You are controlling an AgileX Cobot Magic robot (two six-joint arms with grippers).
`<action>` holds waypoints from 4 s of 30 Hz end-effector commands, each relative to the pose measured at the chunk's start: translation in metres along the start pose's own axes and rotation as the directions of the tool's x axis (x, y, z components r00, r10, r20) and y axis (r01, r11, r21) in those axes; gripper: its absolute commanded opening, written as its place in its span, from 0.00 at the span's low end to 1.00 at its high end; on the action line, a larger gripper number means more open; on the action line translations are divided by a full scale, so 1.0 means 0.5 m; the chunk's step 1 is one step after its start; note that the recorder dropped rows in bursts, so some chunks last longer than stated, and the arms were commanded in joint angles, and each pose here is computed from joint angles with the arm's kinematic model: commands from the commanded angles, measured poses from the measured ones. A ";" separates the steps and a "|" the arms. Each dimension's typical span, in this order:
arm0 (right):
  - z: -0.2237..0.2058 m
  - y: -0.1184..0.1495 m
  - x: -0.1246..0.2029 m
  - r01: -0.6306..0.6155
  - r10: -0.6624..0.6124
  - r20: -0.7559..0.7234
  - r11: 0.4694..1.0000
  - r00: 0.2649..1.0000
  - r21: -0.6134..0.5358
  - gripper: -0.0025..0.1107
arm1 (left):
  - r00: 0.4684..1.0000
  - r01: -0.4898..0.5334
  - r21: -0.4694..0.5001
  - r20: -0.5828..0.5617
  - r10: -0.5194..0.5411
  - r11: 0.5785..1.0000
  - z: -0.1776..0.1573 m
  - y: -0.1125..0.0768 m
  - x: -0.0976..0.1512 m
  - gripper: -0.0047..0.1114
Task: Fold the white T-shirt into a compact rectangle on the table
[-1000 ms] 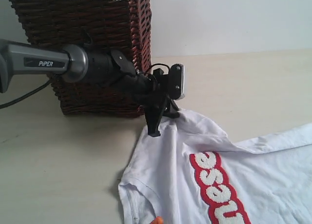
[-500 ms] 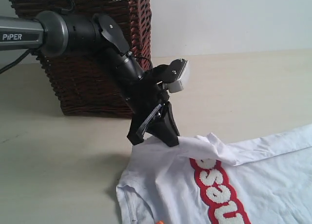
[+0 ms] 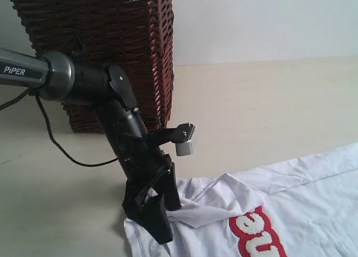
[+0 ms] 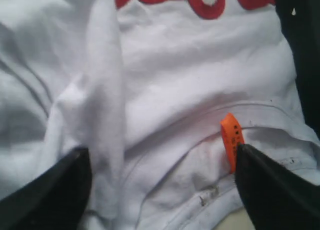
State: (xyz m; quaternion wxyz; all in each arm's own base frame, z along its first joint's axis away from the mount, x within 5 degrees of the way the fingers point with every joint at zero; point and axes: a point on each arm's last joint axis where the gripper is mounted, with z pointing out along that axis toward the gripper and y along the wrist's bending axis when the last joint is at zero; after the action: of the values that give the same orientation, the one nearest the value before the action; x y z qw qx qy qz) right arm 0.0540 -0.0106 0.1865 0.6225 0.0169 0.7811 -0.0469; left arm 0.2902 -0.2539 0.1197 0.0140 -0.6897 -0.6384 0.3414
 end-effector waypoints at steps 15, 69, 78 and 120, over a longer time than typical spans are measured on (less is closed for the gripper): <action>0.000 0.001 0.001 -0.002 0.002 0.011 1.000 1.000 -0.001 0.09 | 0.938 -0.220 -0.343 0.184 0.294 0.913 -0.087 0.002 -0.123 0.74; 0.000 0.001 0.001 -0.002 0.002 0.011 1.000 1.000 -0.001 0.09 | 0.944 -0.181 -0.426 0.179 0.279 0.886 -0.006 0.053 -0.134 0.04; 0.000 0.001 0.001 -0.002 0.002 0.011 1.000 1.000 -0.001 0.09 | 0.891 -0.256 -0.582 0.168 0.422 0.772 -0.137 0.042 -0.181 0.04; 0.000 0.001 0.001 -0.002 0.002 0.011 1.000 1.000 -0.001 0.09 | 0.787 0.320 -0.369 0.617 -0.028 0.872 -0.136 0.173 -0.208 0.22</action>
State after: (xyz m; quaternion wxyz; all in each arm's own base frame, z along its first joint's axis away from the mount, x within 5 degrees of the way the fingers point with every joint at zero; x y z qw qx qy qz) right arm 0.0540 -0.0106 0.1865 0.6225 0.0169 0.7811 -0.0469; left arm 0.4276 -0.3391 0.1803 -0.4373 -0.4444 -0.7255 0.2915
